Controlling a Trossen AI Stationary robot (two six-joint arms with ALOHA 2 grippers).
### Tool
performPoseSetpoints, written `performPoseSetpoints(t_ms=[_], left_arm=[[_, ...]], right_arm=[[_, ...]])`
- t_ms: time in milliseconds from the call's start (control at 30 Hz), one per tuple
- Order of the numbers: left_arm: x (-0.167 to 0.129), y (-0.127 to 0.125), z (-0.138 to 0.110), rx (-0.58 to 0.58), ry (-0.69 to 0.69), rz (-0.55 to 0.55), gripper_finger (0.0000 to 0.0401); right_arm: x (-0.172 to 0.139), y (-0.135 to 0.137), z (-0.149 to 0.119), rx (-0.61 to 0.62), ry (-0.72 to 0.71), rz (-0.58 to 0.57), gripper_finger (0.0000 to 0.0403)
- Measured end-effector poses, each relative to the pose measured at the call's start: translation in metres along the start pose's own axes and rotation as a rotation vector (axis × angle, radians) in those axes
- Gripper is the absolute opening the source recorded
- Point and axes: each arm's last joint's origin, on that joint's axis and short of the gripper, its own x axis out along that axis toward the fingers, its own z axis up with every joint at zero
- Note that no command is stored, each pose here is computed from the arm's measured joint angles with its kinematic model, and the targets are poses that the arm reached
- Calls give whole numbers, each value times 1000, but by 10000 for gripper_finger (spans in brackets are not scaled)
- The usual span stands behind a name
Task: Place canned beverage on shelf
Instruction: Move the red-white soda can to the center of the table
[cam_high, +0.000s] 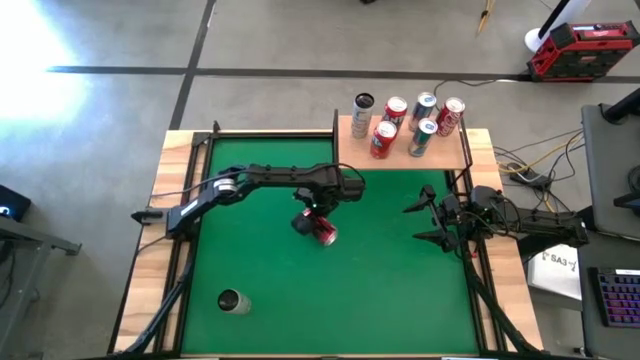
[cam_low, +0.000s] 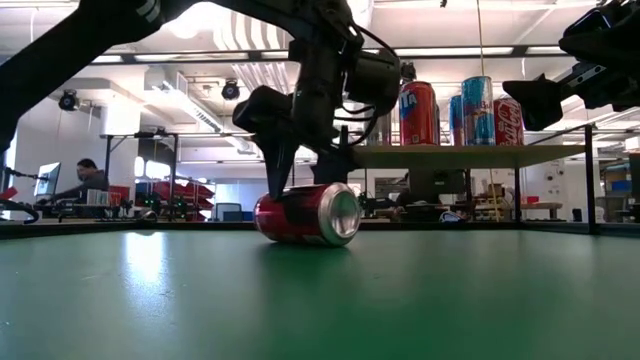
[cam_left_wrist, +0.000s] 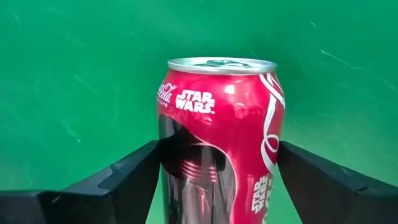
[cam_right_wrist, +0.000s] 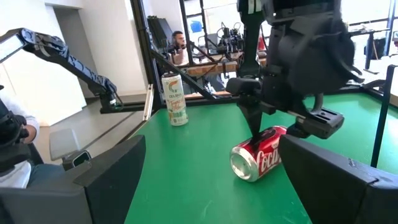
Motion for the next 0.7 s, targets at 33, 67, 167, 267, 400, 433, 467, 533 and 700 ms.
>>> performPoseSetpoints(t_ms=[33,67,167,267,400,433,467,533,700], left_arm=[[2,2,-2,-6,-12,-3,294],[3,4,-4,-14,-23,-6,294],[6,11,-10,-43,-63,-27,294],[8,18,-17,-68,-106,-62,294],[10,27,-24,-109,-141,-96,294],[10,28,-26,-122,-144,-100,294],[10,29,-27,-134,-145,-103,294],[11,30,-28,-145,-145,-105,294],[10,31,-29,-150,-133,-103,294]], right_arm=[[0,0,0,0,0,0,359],[0,0,0,0,0,0,359],[0,0,0,0,0,0,359],[0,0,0,0,0,0,359],[0,0,0,0,0,0,359],[0,0,0,0,0,0,359],[0,0,0,0,0,0,359],[0,0,0,0,0,0,359],[0,0,0,0,0,0,359]])
